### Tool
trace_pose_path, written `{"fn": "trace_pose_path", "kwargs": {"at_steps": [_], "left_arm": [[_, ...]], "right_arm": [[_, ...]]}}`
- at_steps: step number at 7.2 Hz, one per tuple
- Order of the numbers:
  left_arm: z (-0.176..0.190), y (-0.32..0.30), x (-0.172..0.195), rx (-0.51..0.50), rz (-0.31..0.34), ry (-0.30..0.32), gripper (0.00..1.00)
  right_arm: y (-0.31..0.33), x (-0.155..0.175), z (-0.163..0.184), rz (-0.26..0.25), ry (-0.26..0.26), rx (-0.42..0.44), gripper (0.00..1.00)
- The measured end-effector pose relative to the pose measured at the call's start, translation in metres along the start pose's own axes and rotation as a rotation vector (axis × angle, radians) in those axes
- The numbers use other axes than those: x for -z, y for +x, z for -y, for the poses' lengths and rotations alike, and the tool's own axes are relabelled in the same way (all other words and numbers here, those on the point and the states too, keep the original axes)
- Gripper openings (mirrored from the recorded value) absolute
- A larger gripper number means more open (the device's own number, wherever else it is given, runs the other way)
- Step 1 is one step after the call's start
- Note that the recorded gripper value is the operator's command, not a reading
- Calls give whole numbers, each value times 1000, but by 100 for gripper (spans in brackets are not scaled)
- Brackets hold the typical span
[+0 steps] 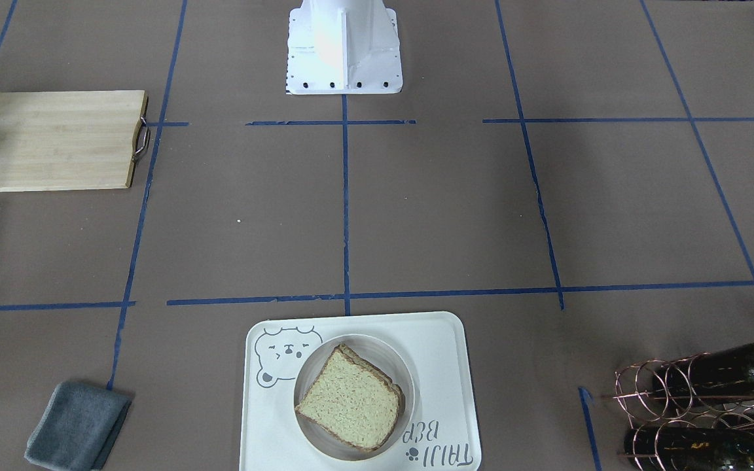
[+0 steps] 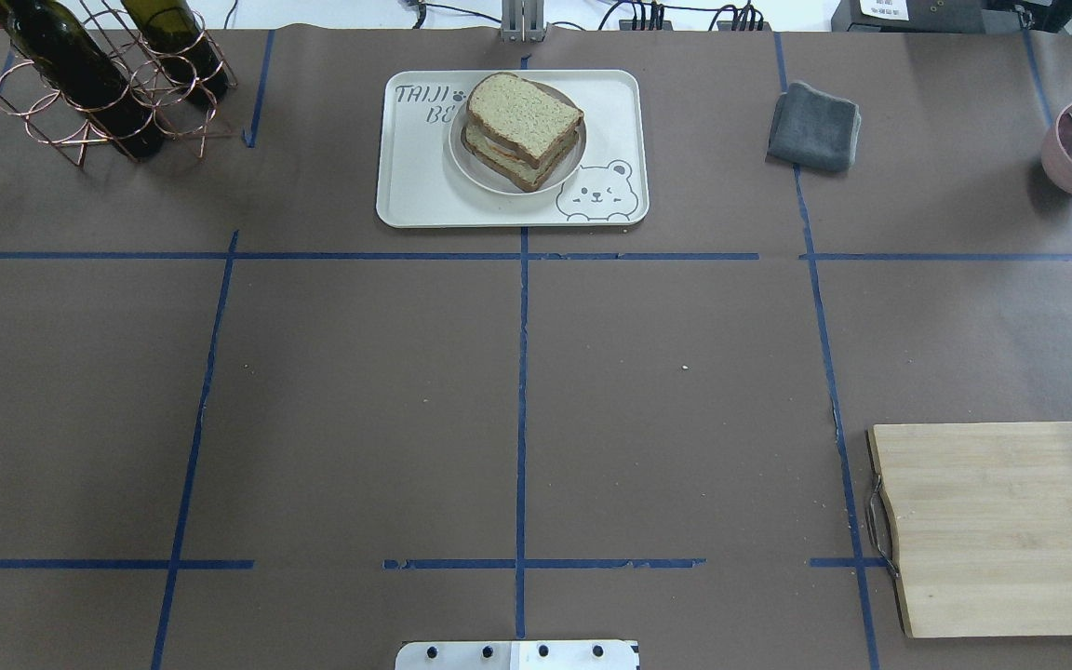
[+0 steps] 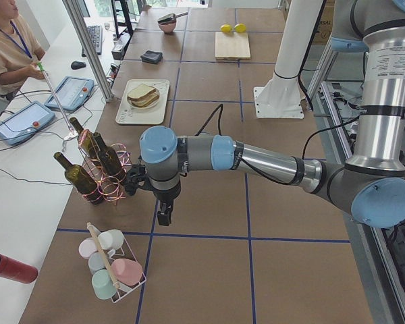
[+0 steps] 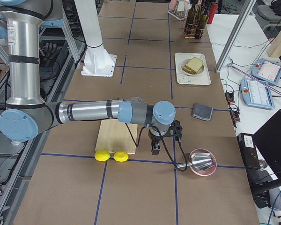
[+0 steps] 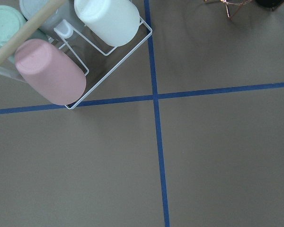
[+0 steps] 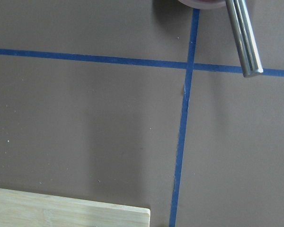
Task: Make sandwich and place on tray
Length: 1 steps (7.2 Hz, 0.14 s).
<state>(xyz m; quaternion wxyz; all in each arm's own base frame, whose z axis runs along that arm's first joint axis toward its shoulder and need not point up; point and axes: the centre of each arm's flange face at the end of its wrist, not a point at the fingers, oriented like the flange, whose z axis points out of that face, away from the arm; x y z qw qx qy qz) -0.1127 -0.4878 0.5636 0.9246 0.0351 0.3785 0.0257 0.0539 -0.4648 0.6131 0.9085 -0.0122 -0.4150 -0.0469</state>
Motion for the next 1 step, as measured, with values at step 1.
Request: {"fn": "trace_pose_path", "kwargs": {"at_steps": [1], "left_arm": [[1, 1, 1, 5, 0, 0, 100]], "right_arm": [[0, 0, 0, 1, 2, 2, 100]]}}
